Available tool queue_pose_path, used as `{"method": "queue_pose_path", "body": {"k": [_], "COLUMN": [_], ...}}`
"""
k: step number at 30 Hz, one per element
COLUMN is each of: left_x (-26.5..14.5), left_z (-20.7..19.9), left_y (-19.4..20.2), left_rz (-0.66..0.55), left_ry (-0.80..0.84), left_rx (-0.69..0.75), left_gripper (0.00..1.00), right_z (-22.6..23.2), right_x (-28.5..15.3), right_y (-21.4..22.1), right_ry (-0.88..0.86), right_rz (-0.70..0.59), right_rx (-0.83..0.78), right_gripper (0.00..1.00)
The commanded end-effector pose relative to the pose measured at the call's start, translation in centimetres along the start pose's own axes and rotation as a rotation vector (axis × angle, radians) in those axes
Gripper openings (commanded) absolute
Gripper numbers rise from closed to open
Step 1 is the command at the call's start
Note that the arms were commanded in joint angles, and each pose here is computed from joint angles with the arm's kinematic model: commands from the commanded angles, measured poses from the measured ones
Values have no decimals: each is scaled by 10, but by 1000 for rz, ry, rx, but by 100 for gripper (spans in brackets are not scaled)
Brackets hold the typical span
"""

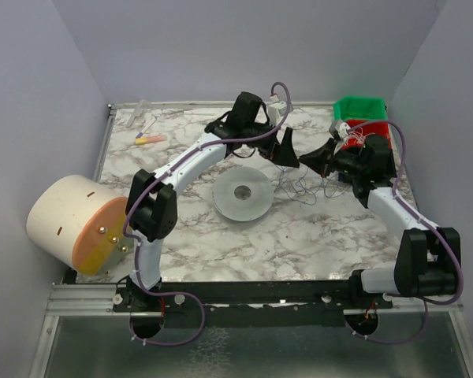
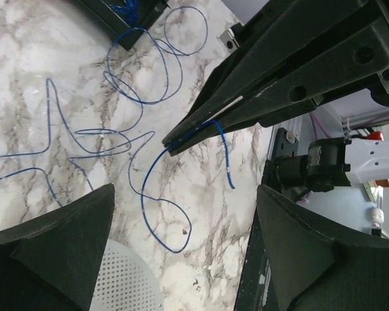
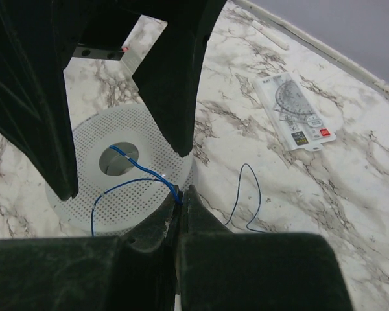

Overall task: Wrap the cables
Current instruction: Adjust the cable at the center of the board.

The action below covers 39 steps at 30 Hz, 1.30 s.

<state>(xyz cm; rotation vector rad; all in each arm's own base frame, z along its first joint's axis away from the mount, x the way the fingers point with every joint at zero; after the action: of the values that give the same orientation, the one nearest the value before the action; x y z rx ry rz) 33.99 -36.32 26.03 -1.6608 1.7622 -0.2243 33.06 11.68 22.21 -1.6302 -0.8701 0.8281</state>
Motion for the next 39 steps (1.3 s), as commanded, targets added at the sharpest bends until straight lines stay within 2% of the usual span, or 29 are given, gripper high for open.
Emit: {"method": "queue_pose_path", "body": {"k": [1,8,16,24,26,29,39], "left_x": [6,12,15,16,16,17,12], "left_z": [-26,-32,-31,-32,-32,-33,-42], "left_y": [-2,1,4,3,2,2,5], "left_rz": [38,70,88,83,85,85,94], "left_ry": [95,146,161,168,173,180,227], "left_rx": [46,45,33,32,28,24,35], "left_gripper": [87,74,35,25,17,0,0], "right_z": [0,2,0,0,0,-1,-4], "right_x": [-1,0,0,1,2,2,6], "right_y": [-10,-8,-6,-2,-1,0,7], "right_ry": [-42,-63,-56,-61,-62,-62,-58], "right_rz": [-20,-17,-14,-8,-6,-2,6], "right_rx": [-37,-38,-32,-21,-20,-14,38], "right_gripper": [0,0,0,0,0,0,0]}}
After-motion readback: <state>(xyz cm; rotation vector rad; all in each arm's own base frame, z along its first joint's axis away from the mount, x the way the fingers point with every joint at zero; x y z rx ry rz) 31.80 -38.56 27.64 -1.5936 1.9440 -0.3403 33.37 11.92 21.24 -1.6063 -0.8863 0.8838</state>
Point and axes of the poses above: each gripper's point midway between its finger pads, its own x axis out along the fingers, its own z axis along the line the jaws close on, y = z × x, the point moved 5 cm from there along -x, back along the fingers, and after that the axes turned 15 degrees about -x, right-handed, at the moved point
